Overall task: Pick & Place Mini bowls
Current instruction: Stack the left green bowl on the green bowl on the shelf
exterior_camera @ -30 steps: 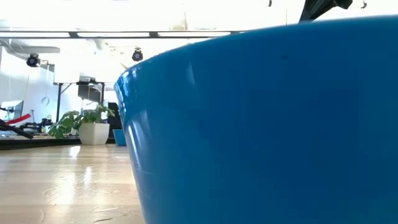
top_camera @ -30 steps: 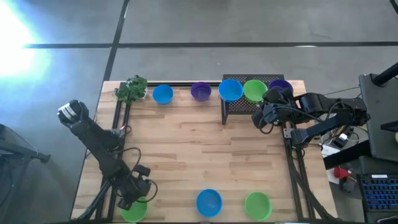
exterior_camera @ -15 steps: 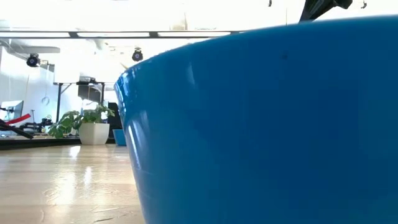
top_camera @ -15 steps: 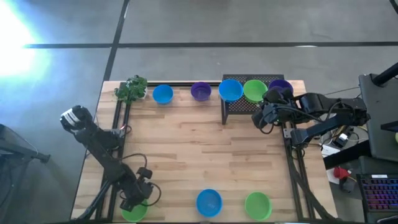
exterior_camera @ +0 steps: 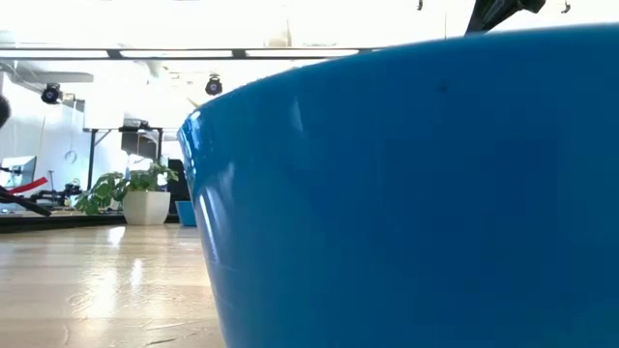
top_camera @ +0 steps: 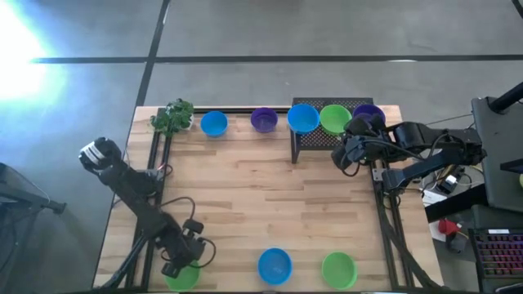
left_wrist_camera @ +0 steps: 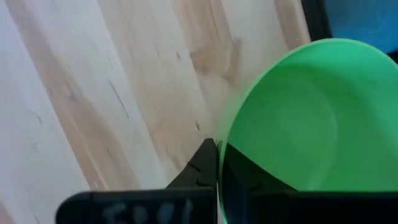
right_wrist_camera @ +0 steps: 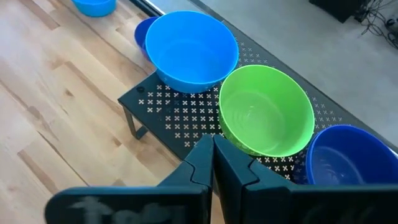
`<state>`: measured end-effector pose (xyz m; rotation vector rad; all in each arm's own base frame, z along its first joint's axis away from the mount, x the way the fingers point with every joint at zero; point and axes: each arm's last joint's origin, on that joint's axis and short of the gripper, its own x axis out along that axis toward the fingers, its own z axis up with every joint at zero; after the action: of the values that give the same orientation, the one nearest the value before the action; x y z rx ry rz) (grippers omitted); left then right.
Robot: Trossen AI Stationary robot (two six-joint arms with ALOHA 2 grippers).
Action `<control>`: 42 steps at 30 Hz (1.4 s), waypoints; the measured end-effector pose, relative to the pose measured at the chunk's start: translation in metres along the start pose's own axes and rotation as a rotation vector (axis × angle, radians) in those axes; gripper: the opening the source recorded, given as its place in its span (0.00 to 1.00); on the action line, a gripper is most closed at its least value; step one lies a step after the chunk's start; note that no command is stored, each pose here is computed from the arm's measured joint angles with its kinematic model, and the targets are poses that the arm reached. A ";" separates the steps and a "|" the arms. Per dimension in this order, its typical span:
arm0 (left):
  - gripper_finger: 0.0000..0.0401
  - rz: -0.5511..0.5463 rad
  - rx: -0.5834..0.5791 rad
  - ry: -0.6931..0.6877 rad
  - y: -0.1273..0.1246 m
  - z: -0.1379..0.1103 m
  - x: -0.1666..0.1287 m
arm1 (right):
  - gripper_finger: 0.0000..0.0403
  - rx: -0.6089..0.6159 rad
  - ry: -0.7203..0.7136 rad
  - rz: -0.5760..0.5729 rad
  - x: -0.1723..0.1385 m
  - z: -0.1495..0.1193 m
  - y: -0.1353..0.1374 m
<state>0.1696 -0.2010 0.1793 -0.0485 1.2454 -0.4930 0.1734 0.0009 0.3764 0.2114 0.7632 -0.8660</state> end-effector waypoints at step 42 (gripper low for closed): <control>0.00 0.469 -0.458 -0.451 0.197 0.090 -0.112 | 0.02 -0.111 0.104 0.129 0.000 -0.003 0.004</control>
<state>0.2915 -0.0022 0.2504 -0.2363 0.8625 0.2112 0.1750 0.0049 0.3738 0.2056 0.8821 -0.6929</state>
